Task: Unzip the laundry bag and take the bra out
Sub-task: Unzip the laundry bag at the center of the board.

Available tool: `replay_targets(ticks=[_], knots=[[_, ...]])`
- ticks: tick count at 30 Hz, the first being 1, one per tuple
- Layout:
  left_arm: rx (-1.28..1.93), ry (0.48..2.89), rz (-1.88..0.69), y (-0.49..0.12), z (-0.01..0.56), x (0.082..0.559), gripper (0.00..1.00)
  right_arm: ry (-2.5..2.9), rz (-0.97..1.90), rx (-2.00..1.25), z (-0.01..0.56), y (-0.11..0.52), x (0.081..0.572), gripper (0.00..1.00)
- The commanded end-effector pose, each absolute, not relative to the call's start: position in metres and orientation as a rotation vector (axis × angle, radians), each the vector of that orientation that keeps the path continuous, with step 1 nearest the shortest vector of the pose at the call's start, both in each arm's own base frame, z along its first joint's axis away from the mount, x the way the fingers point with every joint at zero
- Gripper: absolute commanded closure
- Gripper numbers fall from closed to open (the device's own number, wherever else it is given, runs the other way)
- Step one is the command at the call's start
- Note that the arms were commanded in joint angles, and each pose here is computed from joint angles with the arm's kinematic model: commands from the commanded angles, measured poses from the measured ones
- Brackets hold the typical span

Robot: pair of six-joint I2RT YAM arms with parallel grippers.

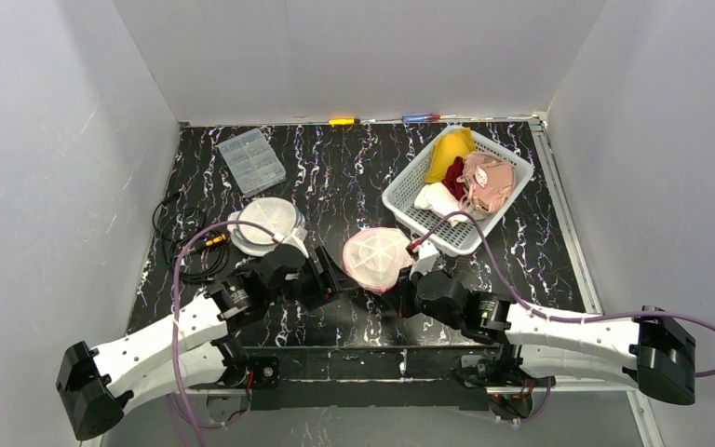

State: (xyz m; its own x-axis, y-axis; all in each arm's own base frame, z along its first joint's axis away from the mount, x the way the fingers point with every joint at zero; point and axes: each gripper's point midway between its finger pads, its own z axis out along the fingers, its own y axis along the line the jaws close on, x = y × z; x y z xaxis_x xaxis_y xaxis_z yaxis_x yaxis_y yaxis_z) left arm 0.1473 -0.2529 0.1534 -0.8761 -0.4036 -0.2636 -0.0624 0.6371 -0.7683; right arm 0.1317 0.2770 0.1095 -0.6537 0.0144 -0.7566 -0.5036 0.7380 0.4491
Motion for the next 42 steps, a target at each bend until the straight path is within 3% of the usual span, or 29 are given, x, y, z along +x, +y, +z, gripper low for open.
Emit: replay_targets(ticks=[1,9,27,37,41,42], knots=[[-0.566,2.420,-1.060,-0.251,0.135,0.152,0.37,2.063,0.933,-0.278,0.137,0.293,0.138,0.99],[-0.563,2.342,-1.164,-0.288,0.134,0.173,0.41,2.064,0.977,-0.284,0.138,0.296,0.131,0.99],[-0.524,2.393,-1.051,-0.298,0.111,0.183,0.54,2.067,0.967,-0.305,0.132,0.288,0.125,0.99],[-0.497,2.393,-1.015,-0.300,0.108,0.189,0.82,2.070,0.946,-0.318,0.127,0.284,0.124,0.99],[-0.479,2.401,-0.997,-0.300,0.105,0.189,1.00,2.068,0.924,-0.328,0.127,0.282,0.125,0.99],[-0.475,2.400,-0.990,-0.299,0.105,0.190,1.00,2.067,0.909,-0.330,0.127,0.280,0.126,0.99]])
